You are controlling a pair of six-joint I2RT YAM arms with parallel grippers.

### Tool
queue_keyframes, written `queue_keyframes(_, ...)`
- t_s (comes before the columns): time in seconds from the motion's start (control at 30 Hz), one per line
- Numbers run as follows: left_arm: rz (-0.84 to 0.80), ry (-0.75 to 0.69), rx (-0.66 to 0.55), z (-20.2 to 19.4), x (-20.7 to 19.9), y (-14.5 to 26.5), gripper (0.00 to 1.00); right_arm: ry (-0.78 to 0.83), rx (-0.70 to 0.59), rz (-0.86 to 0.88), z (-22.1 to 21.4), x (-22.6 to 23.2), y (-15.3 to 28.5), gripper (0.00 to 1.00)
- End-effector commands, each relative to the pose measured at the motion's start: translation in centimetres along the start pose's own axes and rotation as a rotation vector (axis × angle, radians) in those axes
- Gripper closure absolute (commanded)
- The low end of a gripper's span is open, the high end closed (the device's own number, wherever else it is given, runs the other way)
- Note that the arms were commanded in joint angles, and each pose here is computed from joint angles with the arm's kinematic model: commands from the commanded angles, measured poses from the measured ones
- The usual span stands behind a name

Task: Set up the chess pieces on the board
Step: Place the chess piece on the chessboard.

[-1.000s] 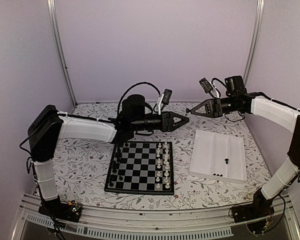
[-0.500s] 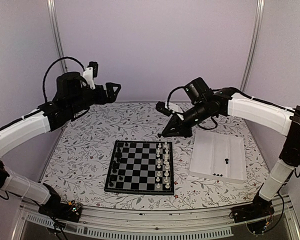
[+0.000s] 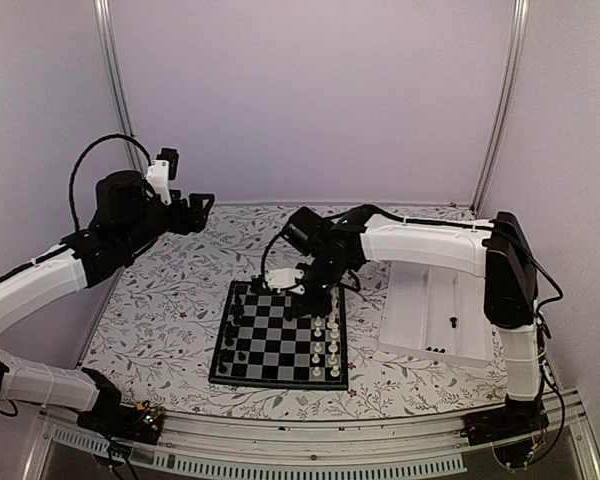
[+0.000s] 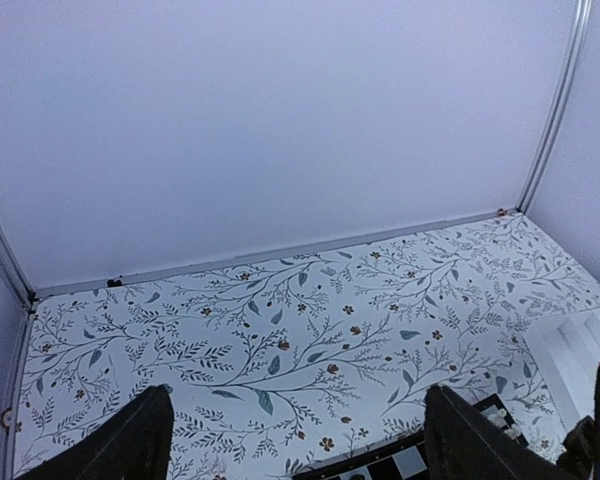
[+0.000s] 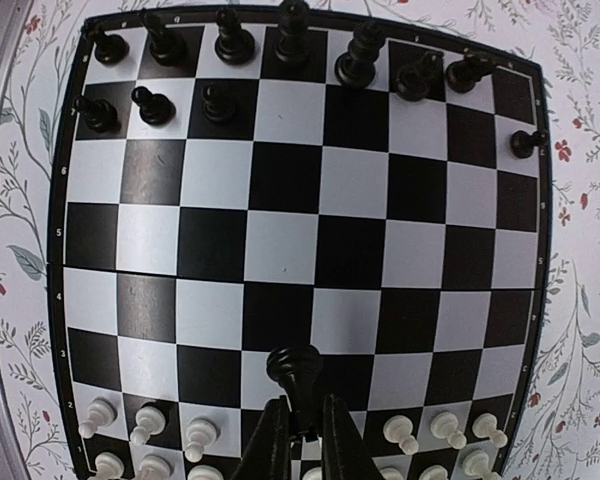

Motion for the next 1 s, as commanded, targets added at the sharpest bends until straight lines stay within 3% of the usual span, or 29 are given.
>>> queue_keyframes(0.0, -0.02, -0.026, -0.007, 1.1, -0.2, -0.1, 0.12, 0.039, 0.114, 0.019, -1.0, 0.8, -2.3, 0.95)
queue_keyframes(0.23, -0.035, -0.015, -0.007, 1.2, -0.3, 0.1, 0.12, 0.042, 0.133, 0.036, -0.8, 0.8, -3.6, 0.93)
queue_keyframes(0.6, -0.066, -0.006, 0.03, 0.5, -0.7, -0.4, 0.15, 0.034, 0.129, 0.049, 0.0, 0.5, -4.4, 0.72)
queue_keyframes(0.73, -0.069, -0.023, 0.052, 0.1, -0.8, -0.8, 0.17, 0.03, 0.131, 0.049, 0.0, 0.7, -3.4, 0.68)
queue_keyframes(0.97, -0.21, -0.134, 0.354, -4.9, -4.5, -2.4, 0.35, -0.022, 0.093, -0.089, -3.0, -1.0, 3.9, 0.52)
Point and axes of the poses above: each gripper's point midway between its finger pads, its own y axis back along the fingers, its own x axis along the line the jaws close on, z = x × y, the point moved 1 cm from there along y, back along the fingers, and after that the axes turned 14 degrees about y, right-handed, at the moved point
